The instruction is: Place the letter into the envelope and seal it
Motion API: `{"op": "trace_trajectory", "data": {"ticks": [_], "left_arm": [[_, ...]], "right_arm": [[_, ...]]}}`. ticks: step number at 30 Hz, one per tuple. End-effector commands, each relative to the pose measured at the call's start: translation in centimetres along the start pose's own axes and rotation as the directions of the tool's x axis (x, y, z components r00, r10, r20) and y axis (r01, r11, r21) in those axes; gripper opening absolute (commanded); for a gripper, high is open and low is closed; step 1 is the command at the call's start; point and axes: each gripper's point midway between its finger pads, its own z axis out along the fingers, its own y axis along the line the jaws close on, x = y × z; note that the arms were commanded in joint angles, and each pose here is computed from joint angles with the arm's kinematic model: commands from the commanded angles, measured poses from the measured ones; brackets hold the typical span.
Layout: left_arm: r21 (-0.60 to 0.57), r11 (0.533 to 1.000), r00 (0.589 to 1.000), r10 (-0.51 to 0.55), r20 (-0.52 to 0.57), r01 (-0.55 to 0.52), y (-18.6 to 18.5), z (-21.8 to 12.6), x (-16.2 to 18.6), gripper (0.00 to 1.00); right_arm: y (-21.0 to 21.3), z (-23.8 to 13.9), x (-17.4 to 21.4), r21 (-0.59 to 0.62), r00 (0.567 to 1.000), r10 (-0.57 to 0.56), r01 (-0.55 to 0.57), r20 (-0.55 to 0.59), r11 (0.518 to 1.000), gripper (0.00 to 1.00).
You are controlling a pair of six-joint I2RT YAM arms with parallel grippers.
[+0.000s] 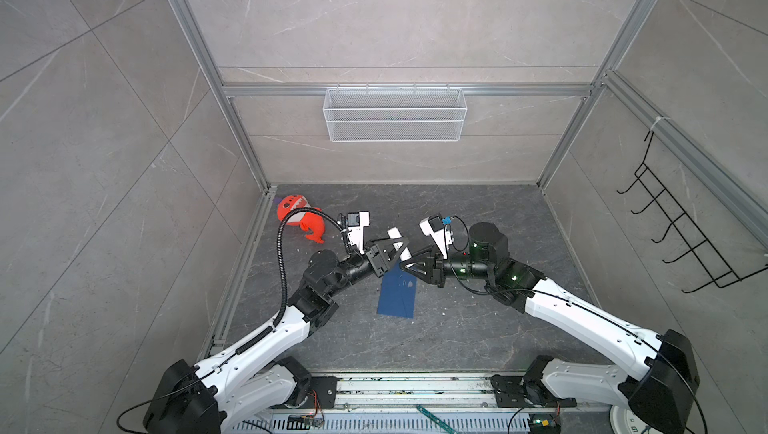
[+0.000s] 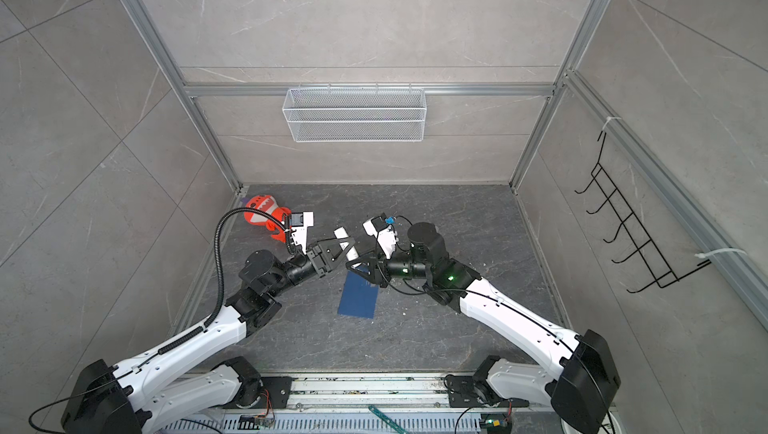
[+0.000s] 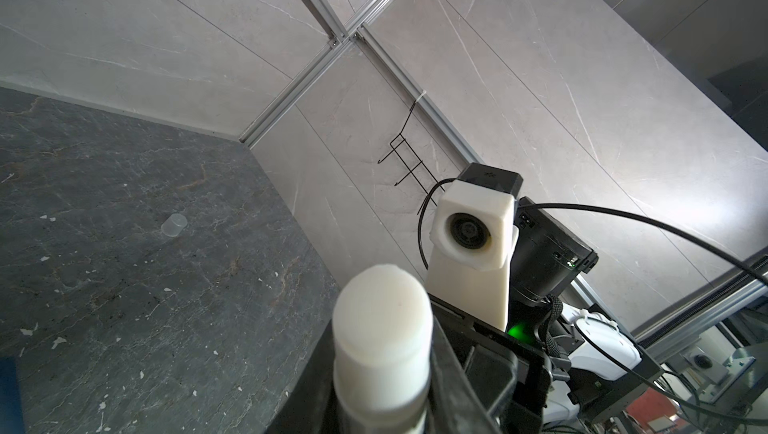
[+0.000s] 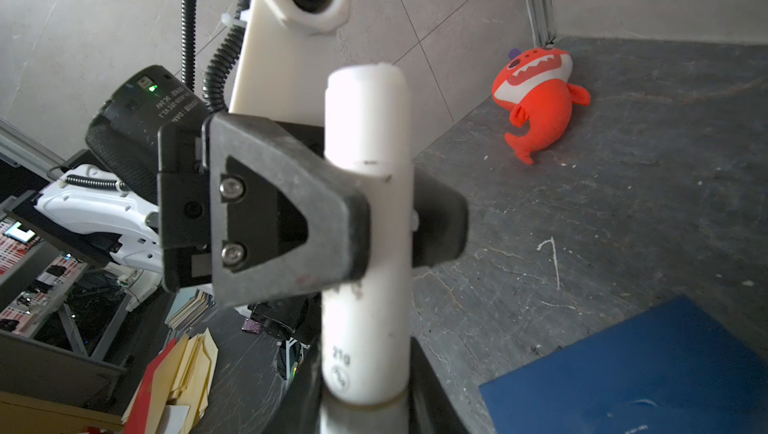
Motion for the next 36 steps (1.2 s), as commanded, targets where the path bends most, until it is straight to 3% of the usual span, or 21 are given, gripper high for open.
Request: {"op": "trace_trajectory", "data": {"ticks": [1,6,8,11,12,15,17,19,22,25,28,30,33,36], "left_arm": [[0.078,0.996,0.998,0.045,0.054,-0.049,-2.6,0.1,-2.0,0.00],[0.052,0.997,0.998,0.053,0.035,-0.055,-1.9,0.2,-1.5,0.00],[0.027,0.998,0.998,0.062,0.024,-0.063,-1.3,0.2,-1.2,0.00],[-0.011,0.997,0.997,0.076,0.005,-0.076,-0.4,0.3,-0.8,0.00],[-0.019,0.997,0.997,0.080,-0.001,-0.080,-0.2,0.3,-0.7,0.00],[-0.032,0.996,0.997,0.082,-0.014,-0.083,0.3,0.5,-0.4,0.00],[-0.038,0.996,0.997,0.079,-0.018,-0.079,0.5,0.6,-0.2,0.00],[-0.041,0.996,0.997,0.079,-0.020,-0.079,0.7,0.6,-0.2,0.00],[-0.044,0.996,0.997,0.077,-0.023,-0.078,0.8,0.7,-0.1,0.00],[-0.049,0.996,0.997,0.076,-0.020,-0.077,1.0,0.6,0.0,0.00],[-0.056,0.996,0.997,0.074,-0.020,-0.075,1.2,0.6,0.0,0.00],[-0.055,0.996,0.997,0.076,-0.016,-0.077,1.2,0.6,-0.1,0.00],[-0.043,0.996,0.997,0.081,-0.005,-0.081,0.9,0.5,-0.2,0.00],[-0.033,0.996,0.997,0.083,0.005,-0.083,0.6,0.4,-0.4,0.00]], "right_arm": [[0.1,0.0,-0.3,-0.001,1.000,-0.009,0.009,0.015,1.000,0.18],[-1.6,-0.6,-0.8,0.122,0.999,-0.013,0.009,0.033,0.992,0.02],[-2.9,-1.1,-1.3,0.215,0.999,-0.018,0.008,0.045,0.976,0.00],[-5.1,-2.2,-2.0,0.439,0.997,-0.060,0.037,0.038,0.898,0.00],[-5.7,-2.7,-2.2,0.526,0.995,-0.101,0.074,0.024,0.848,0.00],[-6.1,-3.7,-3.3,0.764,0.962,-0.261,0.226,-0.078,0.604,0.00],[-6.0,-3.8,-3.9,0.845,0.934,-0.320,0.298,-0.162,0.444,0.00],[-6.1,-4.0,-4.5,0.890,0.914,-0.345,0.326,-0.212,0.318,0.00],[-6.0,-4.3,-5.0,0.927,0.890,-0.374,0.338,-0.259,0.163,0.00],[-5.9,-4.3,-5.0,0.933,0.873,-0.387,0.352,-0.298,0.075,0.00],[-6.0,-4.0,-4.6,0.925,0.867,-0.382,0.372,-0.319,0.071,0.00],[-5.9,-3.4,-4.2,0.917,0.872,-0.379,0.380,-0.310,0.123,0.00],[-5.1,-2.2,-3.5,0.882,0.884,-0.387,0.382,-0.262,0.275,0.07],[-4.0,-1.4,-2.9,0.806,0.908,-0.373,0.363,-0.192,0.468,0.24]]}}
